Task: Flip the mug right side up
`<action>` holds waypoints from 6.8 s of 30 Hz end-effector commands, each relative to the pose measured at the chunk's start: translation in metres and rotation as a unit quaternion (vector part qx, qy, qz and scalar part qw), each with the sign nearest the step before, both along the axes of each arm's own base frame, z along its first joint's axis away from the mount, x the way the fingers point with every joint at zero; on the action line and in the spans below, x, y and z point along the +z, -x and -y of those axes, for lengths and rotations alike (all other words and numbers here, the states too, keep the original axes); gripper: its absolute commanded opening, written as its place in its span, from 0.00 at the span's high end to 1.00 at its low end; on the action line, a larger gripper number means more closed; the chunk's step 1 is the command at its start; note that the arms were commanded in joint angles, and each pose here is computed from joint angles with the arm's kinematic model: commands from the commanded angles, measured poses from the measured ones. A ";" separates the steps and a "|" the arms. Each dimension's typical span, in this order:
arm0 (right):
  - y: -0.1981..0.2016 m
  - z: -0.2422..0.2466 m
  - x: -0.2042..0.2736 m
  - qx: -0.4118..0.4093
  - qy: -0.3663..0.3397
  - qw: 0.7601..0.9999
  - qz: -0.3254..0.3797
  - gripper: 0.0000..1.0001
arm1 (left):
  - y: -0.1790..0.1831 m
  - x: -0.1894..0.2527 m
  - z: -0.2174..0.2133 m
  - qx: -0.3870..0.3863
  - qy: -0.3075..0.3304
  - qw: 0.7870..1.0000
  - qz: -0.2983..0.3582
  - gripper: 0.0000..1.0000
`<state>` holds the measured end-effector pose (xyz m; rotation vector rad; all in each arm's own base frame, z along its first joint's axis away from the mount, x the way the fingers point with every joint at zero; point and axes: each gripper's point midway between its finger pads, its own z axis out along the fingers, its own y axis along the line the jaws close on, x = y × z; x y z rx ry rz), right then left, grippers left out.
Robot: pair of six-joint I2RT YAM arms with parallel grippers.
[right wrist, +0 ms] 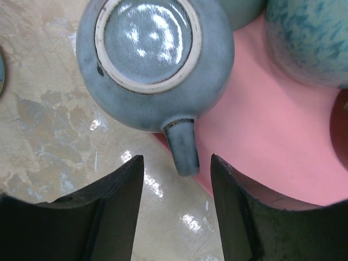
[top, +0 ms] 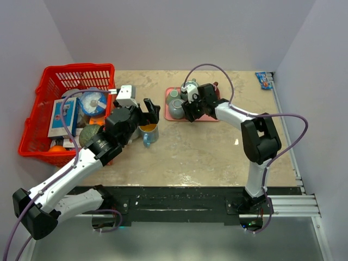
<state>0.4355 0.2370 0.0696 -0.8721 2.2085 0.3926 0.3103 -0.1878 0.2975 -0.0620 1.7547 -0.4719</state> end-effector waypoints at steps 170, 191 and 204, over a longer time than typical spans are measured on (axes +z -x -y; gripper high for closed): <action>0.229 -0.033 0.408 0.216 -0.532 0.817 0.056 1.00 | 0.052 0.147 0.120 -0.345 0.259 0.879 0.200 0.64; 0.230 -0.047 0.359 0.252 -0.479 0.838 -0.074 1.00 | 0.061 0.145 0.130 -0.385 0.254 0.866 0.192 0.66; 0.241 -0.040 0.350 0.273 -0.465 0.842 -0.026 1.00 | 0.048 0.144 0.114 -0.335 0.312 0.873 0.167 0.69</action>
